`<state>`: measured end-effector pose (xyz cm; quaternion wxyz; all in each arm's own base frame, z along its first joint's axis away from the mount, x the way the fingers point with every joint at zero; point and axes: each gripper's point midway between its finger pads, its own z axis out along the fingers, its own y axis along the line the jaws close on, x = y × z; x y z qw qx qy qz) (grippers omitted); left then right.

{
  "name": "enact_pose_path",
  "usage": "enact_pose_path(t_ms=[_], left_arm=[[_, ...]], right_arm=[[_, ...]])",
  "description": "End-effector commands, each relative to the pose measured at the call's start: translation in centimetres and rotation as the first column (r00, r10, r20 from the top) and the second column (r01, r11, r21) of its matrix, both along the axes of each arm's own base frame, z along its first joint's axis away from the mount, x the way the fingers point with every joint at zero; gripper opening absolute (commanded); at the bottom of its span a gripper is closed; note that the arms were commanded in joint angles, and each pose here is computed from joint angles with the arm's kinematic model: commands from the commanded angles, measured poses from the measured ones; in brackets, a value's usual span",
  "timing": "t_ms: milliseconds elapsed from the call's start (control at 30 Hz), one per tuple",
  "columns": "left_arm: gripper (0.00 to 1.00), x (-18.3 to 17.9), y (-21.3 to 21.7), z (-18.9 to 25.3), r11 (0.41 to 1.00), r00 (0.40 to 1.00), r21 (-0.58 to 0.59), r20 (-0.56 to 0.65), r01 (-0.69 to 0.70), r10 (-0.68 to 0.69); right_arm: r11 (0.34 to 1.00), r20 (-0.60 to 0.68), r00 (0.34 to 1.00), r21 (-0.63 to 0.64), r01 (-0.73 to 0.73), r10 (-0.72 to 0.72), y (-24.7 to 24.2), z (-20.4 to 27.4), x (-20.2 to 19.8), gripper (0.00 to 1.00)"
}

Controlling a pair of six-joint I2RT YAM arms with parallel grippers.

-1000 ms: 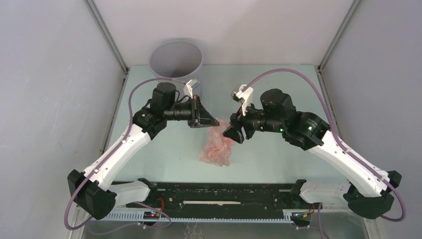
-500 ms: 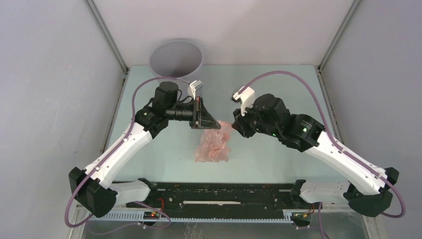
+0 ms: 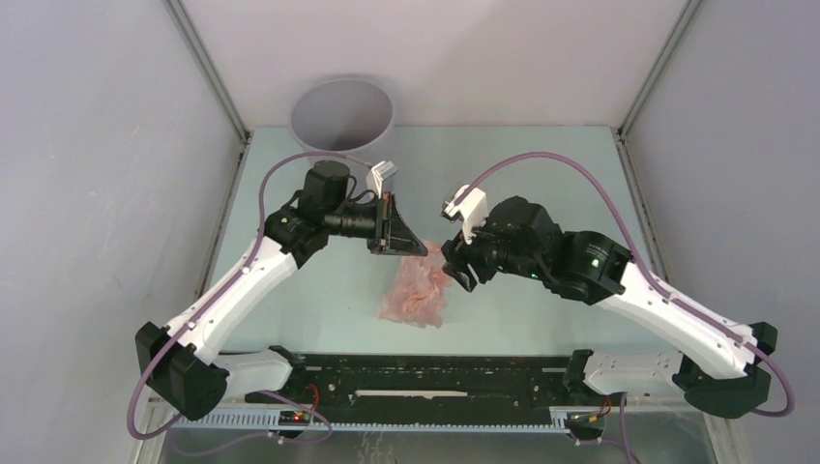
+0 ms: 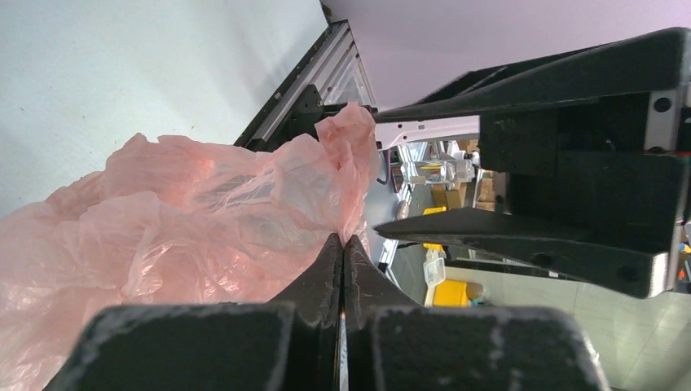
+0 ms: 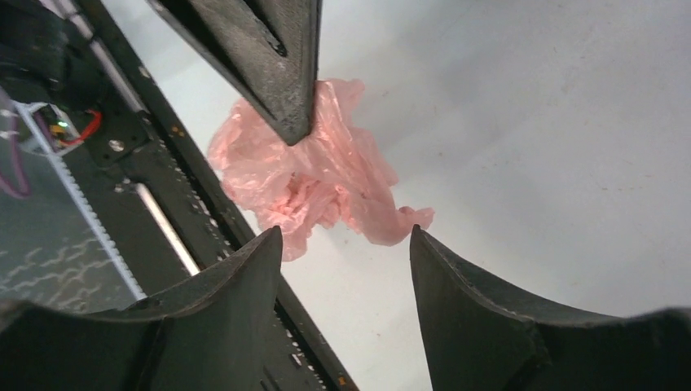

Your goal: Put the trash bags into the trash bin

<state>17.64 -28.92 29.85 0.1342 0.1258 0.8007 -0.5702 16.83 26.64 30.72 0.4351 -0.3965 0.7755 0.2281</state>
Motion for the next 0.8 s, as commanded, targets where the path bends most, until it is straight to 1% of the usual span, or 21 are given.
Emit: enact_pose_path(t_ms=[0, 100, 200, 333, 367, 400, 433, 467, 500, 533, 567, 633, 667, 700, 767], left_arm=[[0.00, -1.0, -0.2, 2.3, 0.997, 0.996, -0.045, 0.069, 0.060, -0.057], [0.00, -1.6, -0.4, 2.0, 0.996, 0.995, -0.044, 0.058, 0.081, -0.079], [0.00, -2.2, -0.5, 1.8, 0.994, 0.994, -0.042, 0.045, 0.103, -0.101], [0.00, -2.6, -0.8, 1.3, 0.991, 0.992, -0.028, 0.018, 0.127, -0.127], [0.00, -2.6, -0.9, 1.3, 0.991, 0.991, -0.023, 0.017, 0.130, -0.130], [0.00, -2.5, -0.9, 1.1, 0.992, 0.992, -0.012, 0.016, 0.128, -0.128], [0.00, -2.3, -0.8, 0.9, 0.992, 0.992, 0.006, 0.019, 0.123, -0.123], [0.00, -2.0, -0.6, 0.7, 0.993, 0.993, 0.033, 0.033, 0.113, -0.114], [0.03, -1.8, -0.4, 0.5, 0.992, 0.993, 0.068, 0.042, 0.104, -0.107], [0.07, -1.3, -0.2, 0.3, 0.991, 0.993, 0.103, 0.064, 0.091, -0.098], [0.11, -0.7, 0.0, 0.1, 0.987, 0.993, 0.140, 0.080, 0.072, -0.084], [0.23, 0.9, 0.7, 0.0, 0.979, 0.992, 0.203, 0.123, 0.008, -0.033], [0.35, 1.9, 1.2, -0.1, 0.972, 0.990, 0.230, 0.142, -0.043, 0.010], [0.43, 3.0, 1.8, -0.1, 0.961, 0.984, 0.254, 0.163, -0.108, 0.067], [0.61, 5.4, 3.6, 0.0, 0.924, 0.960, 0.285, 0.186, -0.255, 0.207]], right_arm=[[0.991, 0.065, 0.998, -0.132, 0.020, -0.012, -0.3, -1.7, 1.4, 0.68], [0.987, 0.097, 0.995, -0.162, 0.013, 0.003, 0.2, -2.0, 2.2, 0.69], [0.984, 0.090, 0.995, -0.179, -0.013, 0.030, 1.1, -2.7, 2.4, 0.68], [0.987, 0.104, 0.994, -0.159, -0.018, 0.035, 1.8, -2.7, 2.7, 0.65], [0.988, 0.103, 0.994, -0.151, -0.025, 0.041, 2.0, -2.6, 2.7, 0.61], [0.989, 0.098, 0.994, -0.145, -0.034, 0.049, 2.1, -2.6, 2.6, 0.51], [0.989, 0.085, 0.995, -0.144, -0.042, 0.055, 2.2, -2.8, 2.5, 0.38], [0.988, 0.069, 0.996, -0.146, -0.043, 0.053, 2.1, -3.1, 2.5, 0.28], [0.988, 0.050, 0.998, -0.150, -0.033, 0.041, 1.8, -3.4, 2.6, 0.21], [0.988, 0.024, 1.000, -0.156, -0.012, 0.016, 1.3, -3.8, 2.9, 0.06], [0.988, 0.002, 1.000, -0.157, 0.004, -0.004, 0.9, -4.2, 3.0, 0.00], [0.989, -0.043, 0.996, -0.130, 0.073, -0.079, -0.4, -4.6, 3.9, 0.00], [0.989, -0.070, 0.991, -0.101, 0.107, -0.114, -0.9, -4.5, 4.4, 0.00], [0.984, -0.105, 0.980, -0.067, 0.165, -0.172, -1.6, -4.3, 5.0, 0.00], [0.959, -0.213, 0.936, -0.012, 0.284, -0.280, -2.9, -4.1, 6.2, 0.00]])
